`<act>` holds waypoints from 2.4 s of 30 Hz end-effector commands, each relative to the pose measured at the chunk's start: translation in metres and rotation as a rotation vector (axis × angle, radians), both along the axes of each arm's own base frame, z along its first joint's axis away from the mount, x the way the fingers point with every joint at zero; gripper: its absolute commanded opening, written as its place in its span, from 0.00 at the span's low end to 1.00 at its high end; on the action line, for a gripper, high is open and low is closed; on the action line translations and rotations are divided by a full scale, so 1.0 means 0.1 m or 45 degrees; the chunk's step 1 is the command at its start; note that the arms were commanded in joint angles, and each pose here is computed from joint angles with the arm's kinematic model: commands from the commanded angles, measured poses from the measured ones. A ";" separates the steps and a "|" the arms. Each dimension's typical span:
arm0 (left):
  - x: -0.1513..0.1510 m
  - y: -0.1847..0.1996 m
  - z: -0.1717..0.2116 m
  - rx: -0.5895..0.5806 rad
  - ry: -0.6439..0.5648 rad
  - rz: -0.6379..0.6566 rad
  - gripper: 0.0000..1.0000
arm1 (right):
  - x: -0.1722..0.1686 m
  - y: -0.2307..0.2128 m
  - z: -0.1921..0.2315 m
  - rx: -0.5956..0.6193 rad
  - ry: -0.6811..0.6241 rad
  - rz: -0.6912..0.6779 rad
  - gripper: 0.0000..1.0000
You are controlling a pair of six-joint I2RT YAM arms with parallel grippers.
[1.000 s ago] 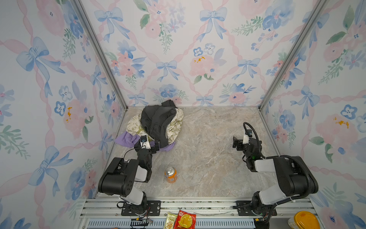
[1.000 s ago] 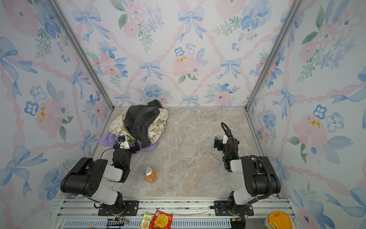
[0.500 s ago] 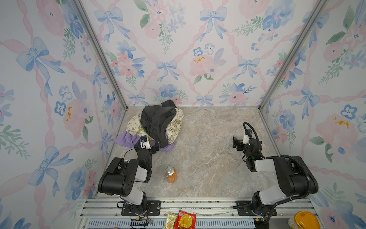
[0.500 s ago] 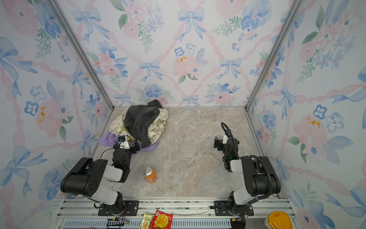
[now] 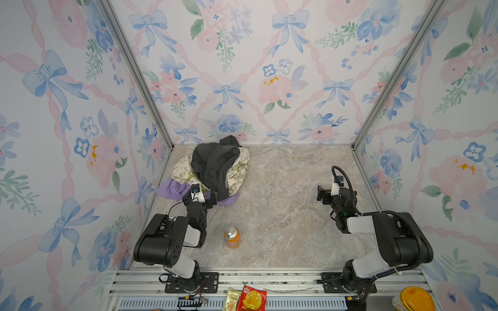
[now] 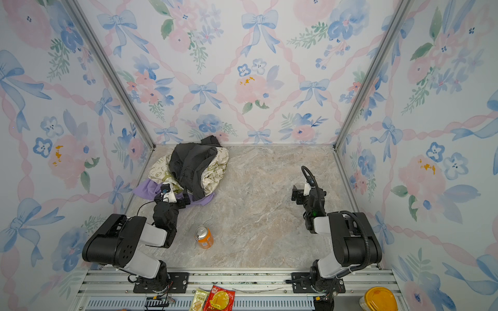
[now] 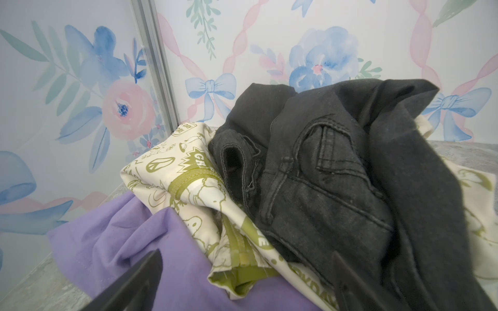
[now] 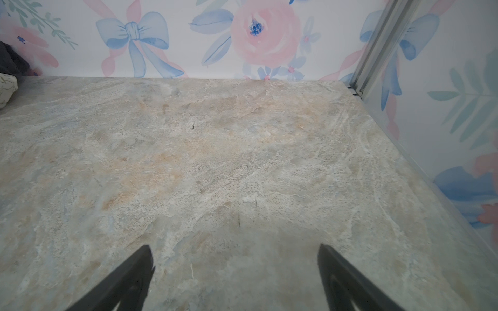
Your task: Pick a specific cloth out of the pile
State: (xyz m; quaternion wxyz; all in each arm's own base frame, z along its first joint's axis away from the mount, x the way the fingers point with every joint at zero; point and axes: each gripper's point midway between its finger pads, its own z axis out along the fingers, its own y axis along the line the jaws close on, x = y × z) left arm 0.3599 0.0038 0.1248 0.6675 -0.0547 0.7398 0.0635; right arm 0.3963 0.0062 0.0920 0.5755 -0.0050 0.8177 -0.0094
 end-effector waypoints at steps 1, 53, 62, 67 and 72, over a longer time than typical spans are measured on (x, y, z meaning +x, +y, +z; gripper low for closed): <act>-0.11 -0.03 0.26 0.034 -0.105 0.012 0.98 | 0.05 -0.07 0.21 -0.009 0.004 -0.064 0.97; -0.46 0.17 -0.65 -1.021 0.409 0.373 0.65 | -1.21 2.63 1.43 0.027 -0.059 1.101 0.97; -0.28 0.15 -0.72 -1.018 0.391 0.333 0.45 | -1.21 2.62 1.43 0.018 -0.061 1.096 0.97; -0.19 0.11 -0.79 -1.025 0.414 0.309 0.27 | -1.22 2.61 1.43 0.010 -0.060 1.095 0.97; -0.16 0.13 -0.68 -1.009 0.369 0.296 0.09 | -1.23 2.60 1.44 0.010 -0.071 1.093 0.97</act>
